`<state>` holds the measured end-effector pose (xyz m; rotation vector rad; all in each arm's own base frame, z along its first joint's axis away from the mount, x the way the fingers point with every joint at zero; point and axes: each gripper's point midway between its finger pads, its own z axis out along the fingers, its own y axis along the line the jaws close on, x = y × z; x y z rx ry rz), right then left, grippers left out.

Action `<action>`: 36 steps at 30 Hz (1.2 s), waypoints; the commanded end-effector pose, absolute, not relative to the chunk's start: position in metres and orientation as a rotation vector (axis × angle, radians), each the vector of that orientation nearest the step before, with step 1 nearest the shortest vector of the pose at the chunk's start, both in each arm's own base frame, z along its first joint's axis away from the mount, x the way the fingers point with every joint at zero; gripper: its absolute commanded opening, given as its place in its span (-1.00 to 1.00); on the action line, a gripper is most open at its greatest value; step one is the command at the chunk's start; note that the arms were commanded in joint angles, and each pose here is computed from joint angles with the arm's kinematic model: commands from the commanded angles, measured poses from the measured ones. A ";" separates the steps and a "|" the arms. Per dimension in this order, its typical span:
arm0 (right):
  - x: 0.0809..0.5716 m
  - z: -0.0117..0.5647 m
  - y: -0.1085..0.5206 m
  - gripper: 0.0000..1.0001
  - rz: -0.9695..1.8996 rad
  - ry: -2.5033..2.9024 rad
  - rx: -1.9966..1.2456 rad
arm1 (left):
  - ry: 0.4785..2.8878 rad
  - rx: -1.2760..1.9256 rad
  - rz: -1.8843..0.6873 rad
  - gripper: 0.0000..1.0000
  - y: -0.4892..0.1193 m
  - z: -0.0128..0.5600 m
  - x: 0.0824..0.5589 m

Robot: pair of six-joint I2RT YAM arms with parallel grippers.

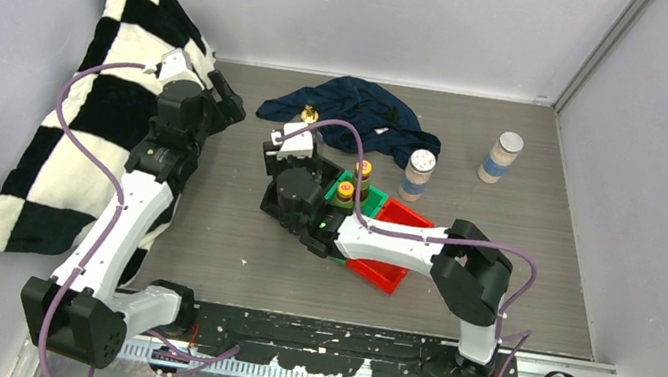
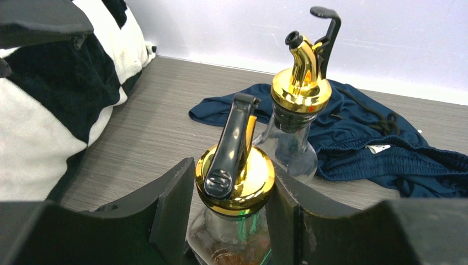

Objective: Organize the condiment bottles
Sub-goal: Place the bottle in the storage box.

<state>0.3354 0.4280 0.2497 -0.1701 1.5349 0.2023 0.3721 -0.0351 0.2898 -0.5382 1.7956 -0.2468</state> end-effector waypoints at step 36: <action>0.326 0.368 0.394 0.09 0.127 1.374 -0.094 | 1.739 -0.538 -0.305 0.57 -0.039 0.301 0.373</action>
